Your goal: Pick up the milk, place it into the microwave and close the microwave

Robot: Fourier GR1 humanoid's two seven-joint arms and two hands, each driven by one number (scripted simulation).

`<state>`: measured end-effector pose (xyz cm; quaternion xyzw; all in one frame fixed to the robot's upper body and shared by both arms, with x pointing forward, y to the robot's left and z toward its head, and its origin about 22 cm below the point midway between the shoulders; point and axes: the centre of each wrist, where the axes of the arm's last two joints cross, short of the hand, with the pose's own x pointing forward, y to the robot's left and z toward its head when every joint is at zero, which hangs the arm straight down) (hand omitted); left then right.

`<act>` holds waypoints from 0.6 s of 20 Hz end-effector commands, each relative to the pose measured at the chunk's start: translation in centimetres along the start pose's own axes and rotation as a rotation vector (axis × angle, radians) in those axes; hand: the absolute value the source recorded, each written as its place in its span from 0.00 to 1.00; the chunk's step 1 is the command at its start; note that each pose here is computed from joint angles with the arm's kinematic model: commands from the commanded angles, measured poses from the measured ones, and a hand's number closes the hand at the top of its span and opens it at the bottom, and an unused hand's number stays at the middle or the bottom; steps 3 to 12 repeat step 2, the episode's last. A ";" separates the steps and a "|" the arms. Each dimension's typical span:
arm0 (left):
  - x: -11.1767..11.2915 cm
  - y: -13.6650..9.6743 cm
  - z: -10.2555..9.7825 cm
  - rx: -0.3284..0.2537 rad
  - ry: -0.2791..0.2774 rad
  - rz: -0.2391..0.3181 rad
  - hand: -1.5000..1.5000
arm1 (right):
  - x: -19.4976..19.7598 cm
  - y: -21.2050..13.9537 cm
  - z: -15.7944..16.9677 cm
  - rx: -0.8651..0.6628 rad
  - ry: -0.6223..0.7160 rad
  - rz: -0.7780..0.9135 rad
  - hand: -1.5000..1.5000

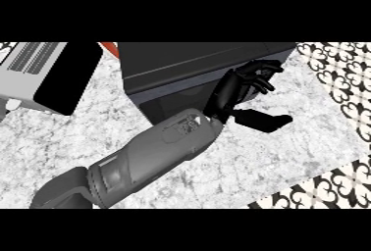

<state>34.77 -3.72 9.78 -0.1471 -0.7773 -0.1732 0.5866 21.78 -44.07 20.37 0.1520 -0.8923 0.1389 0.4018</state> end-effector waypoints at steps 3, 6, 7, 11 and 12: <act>-4.6 8.7 0.5 0.345 0.154 -0.106 0.00 | 0.5 0.1 0.3 0.000 -0.001 -0.007 0.00; -4.6 8.7 0.5 0.345 0.154 -0.106 0.00 | 0.5 0.1 0.3 0.000 -0.001 -0.007 0.00; -4.6 8.7 0.5 0.345 0.154 -0.106 0.00 | 0.5 0.1 0.3 0.000 -0.001 -0.007 0.00; -4.6 8.7 0.5 0.345 0.154 -0.106 0.00 | 0.5 0.1 0.3 0.000 -0.001 -0.007 0.00; -4.6 8.7 0.5 0.345 0.154 -0.106 0.00 | 0.5 0.1 0.3 0.000 -0.001 -0.007 0.00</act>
